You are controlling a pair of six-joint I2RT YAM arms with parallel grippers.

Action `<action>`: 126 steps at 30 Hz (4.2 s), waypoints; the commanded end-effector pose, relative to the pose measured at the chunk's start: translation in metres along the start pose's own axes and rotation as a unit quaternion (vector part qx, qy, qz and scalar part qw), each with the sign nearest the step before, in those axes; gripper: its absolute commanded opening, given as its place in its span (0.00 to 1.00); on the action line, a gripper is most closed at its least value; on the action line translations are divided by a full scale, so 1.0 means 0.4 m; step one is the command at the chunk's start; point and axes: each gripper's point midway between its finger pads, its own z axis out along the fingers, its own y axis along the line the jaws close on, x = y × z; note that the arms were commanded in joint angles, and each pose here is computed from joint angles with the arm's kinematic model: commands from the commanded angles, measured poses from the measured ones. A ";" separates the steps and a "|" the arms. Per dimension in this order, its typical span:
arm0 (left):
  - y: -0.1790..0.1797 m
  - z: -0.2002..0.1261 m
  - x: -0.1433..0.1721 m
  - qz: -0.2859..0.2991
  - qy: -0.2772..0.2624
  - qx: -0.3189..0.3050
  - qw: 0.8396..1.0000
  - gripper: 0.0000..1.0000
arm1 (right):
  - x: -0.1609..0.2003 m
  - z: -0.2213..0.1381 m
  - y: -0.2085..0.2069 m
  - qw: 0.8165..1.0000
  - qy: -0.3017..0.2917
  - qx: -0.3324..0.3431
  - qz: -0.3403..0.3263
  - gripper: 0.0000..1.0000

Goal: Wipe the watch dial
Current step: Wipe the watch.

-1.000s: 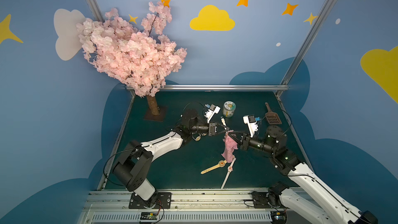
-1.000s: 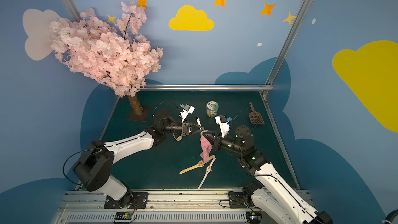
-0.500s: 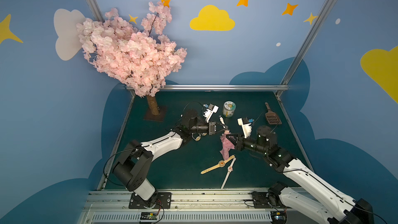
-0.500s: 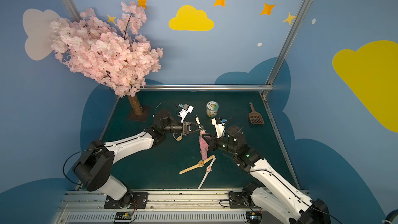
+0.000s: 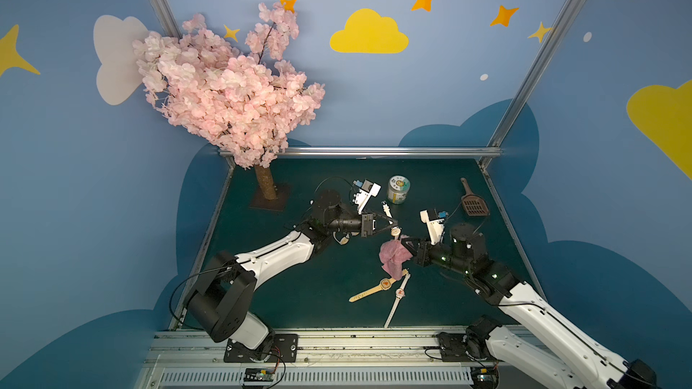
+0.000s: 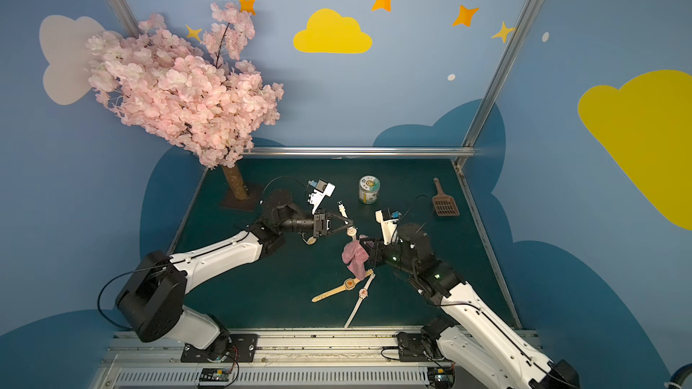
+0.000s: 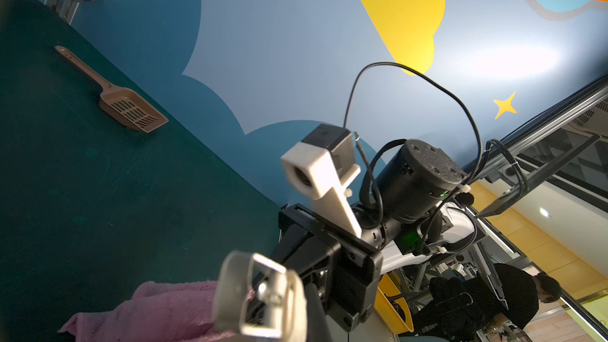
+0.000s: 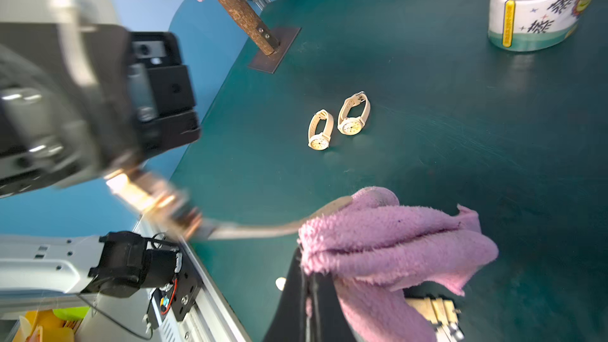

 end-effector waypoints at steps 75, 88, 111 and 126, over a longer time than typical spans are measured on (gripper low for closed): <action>-0.035 -0.022 0.014 0.020 0.000 -0.007 1.000 0.03 | -0.117 0.020 0.022 0.994 -0.033 0.091 -0.058 0.00; -0.020 -0.027 0.021 0.018 -0.008 -0.019 1.000 0.03 | -0.135 -0.093 -0.003 0.986 -0.078 0.122 -0.080 0.00; -0.030 -0.034 0.017 0.019 -0.014 -0.018 1.000 0.03 | -0.047 0.072 0.052 0.999 0.007 0.005 -0.045 0.00; -0.017 -0.035 0.025 0.014 -0.012 -0.022 1.000 0.03 | -0.106 -0.061 0.083 0.995 -0.063 -0.003 -0.084 0.00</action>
